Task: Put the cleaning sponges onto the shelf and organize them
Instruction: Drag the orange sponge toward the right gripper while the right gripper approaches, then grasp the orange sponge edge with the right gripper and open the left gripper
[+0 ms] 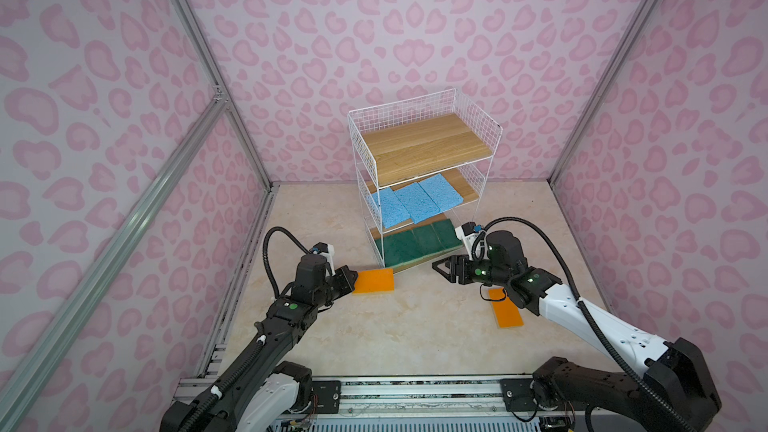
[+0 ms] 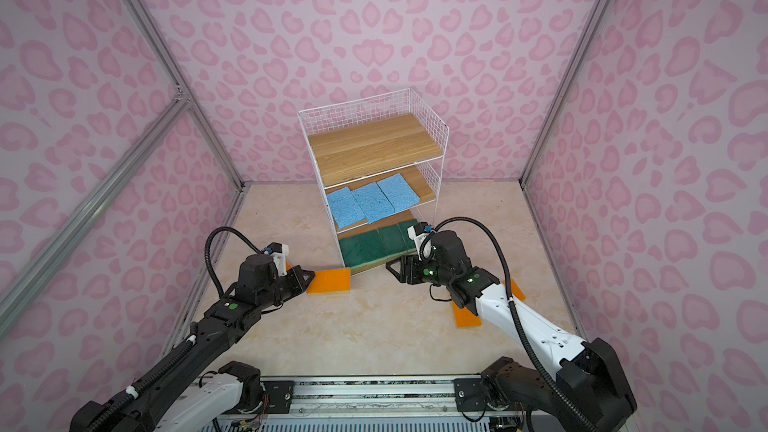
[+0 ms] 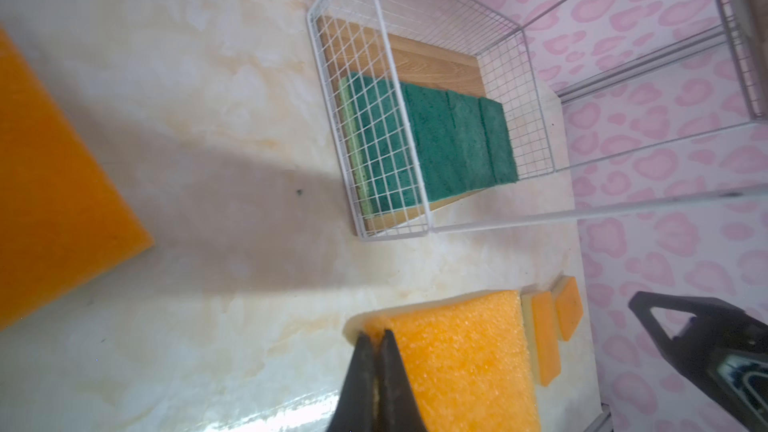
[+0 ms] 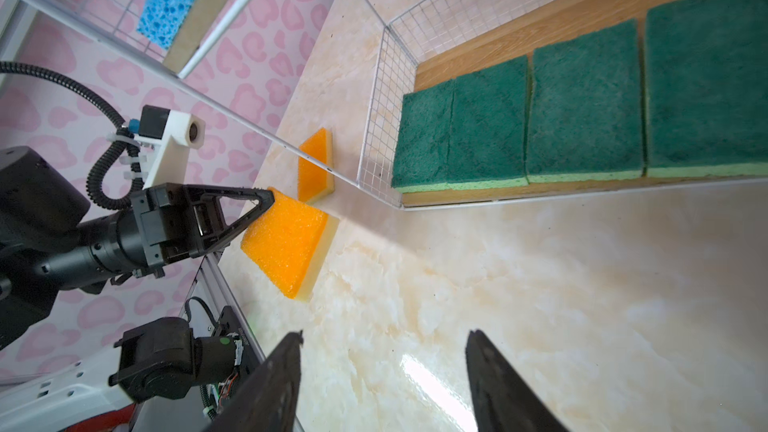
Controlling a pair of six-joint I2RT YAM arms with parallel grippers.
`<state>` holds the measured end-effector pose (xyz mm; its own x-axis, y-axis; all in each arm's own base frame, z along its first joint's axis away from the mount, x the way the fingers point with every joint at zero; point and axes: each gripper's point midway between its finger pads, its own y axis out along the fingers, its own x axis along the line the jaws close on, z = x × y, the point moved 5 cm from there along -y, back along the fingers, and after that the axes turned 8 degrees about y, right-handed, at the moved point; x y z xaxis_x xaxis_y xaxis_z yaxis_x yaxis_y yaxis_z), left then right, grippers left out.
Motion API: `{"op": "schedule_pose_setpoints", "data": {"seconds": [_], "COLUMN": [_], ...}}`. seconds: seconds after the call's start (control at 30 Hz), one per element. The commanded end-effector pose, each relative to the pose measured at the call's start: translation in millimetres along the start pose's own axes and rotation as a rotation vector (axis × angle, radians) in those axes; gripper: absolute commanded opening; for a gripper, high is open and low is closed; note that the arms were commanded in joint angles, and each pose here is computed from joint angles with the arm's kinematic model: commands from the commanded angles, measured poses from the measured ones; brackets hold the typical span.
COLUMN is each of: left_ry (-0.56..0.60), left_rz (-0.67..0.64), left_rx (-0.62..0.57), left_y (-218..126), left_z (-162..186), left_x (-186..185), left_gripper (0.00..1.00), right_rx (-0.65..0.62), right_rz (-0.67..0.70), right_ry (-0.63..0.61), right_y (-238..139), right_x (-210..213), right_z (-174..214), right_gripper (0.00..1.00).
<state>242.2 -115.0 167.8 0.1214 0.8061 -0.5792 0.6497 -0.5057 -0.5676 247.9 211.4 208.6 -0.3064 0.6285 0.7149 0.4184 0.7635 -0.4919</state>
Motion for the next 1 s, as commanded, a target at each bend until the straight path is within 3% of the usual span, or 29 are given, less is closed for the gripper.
{"op": "schedule_pose_setpoints", "data": {"seconds": [0.0,0.63,0.97], "left_ry": [0.079,0.192,0.235], "left_rz": [0.097,0.231,0.301], "left_rx": [-0.008,0.01,0.027], "left_y": [-1,6,6], "left_z": [-11,-24,-25], "left_x": [-24,-67,-87], "left_gripper": [0.04,0.04,0.04], "right_rx": [0.056,0.079,0.083], "right_rz": [-0.052,-0.179,-0.211], "right_ry": [-0.007,0.048,0.054], "right_y": [3,13,19], "right_x": [6,21,27], "right_z": [7,1,-3], "right_gripper": [0.67,0.7,0.62]}}
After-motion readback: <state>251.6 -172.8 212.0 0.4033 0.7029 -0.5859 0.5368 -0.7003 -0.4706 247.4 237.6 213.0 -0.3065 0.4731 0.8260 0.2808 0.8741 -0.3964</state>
